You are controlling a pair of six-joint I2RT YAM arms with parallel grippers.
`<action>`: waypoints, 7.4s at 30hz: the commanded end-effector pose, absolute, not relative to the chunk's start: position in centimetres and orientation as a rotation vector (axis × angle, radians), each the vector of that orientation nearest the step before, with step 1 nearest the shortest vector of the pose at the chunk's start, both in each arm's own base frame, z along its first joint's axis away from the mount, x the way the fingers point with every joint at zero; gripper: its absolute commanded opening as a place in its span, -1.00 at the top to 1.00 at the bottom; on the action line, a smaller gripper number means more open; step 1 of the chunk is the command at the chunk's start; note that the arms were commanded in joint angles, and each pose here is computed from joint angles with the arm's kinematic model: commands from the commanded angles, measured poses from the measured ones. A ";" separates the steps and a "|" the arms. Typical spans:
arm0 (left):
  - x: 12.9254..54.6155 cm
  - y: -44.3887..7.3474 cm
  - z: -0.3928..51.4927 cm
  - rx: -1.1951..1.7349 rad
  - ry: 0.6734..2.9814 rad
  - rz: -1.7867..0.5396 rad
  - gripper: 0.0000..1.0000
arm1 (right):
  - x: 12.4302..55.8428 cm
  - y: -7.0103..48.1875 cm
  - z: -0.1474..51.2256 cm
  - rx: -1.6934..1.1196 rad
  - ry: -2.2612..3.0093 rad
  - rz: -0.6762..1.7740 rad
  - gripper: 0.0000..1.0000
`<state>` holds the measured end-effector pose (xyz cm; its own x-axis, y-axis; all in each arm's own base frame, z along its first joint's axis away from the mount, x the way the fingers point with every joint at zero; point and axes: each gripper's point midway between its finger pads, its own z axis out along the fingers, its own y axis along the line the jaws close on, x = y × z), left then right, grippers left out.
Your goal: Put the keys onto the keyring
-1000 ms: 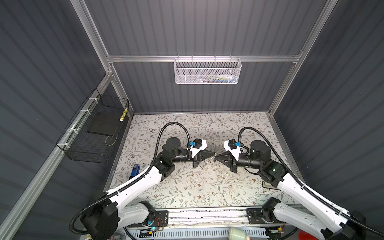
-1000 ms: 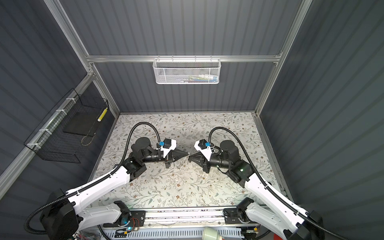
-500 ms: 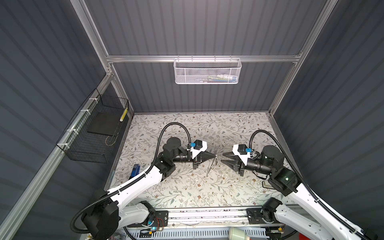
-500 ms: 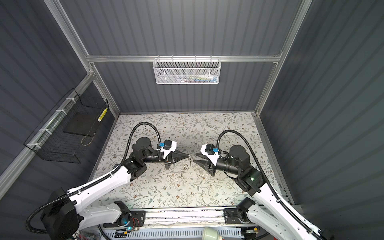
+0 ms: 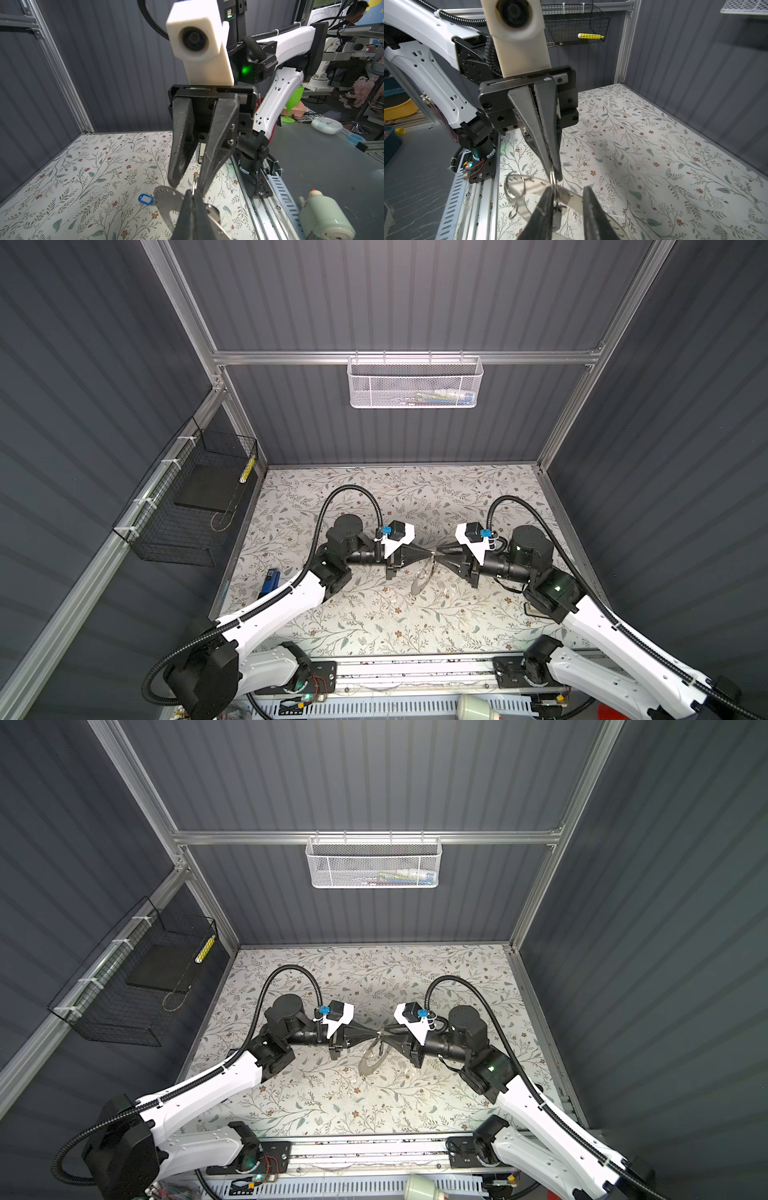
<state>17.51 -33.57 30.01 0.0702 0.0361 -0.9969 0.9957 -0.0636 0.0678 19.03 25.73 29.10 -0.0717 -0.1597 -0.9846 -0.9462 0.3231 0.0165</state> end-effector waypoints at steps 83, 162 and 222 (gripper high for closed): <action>17.4 -35.8 28.8 1.810 1.193 -0.620 0.75 | 17.6 25.6 27.3 -1.235 1.750 0.887 1.00; 17.7 -36.7 34.5 1.266 1.154 -0.973 1.00 | 21.1 17.9 31.0 -0.772 1.554 0.393 0.03; 17.8 -35.3 31.8 1.600 1.189 -0.738 0.18 | 17.3 22.3 30.4 -1.097 1.648 0.690 1.00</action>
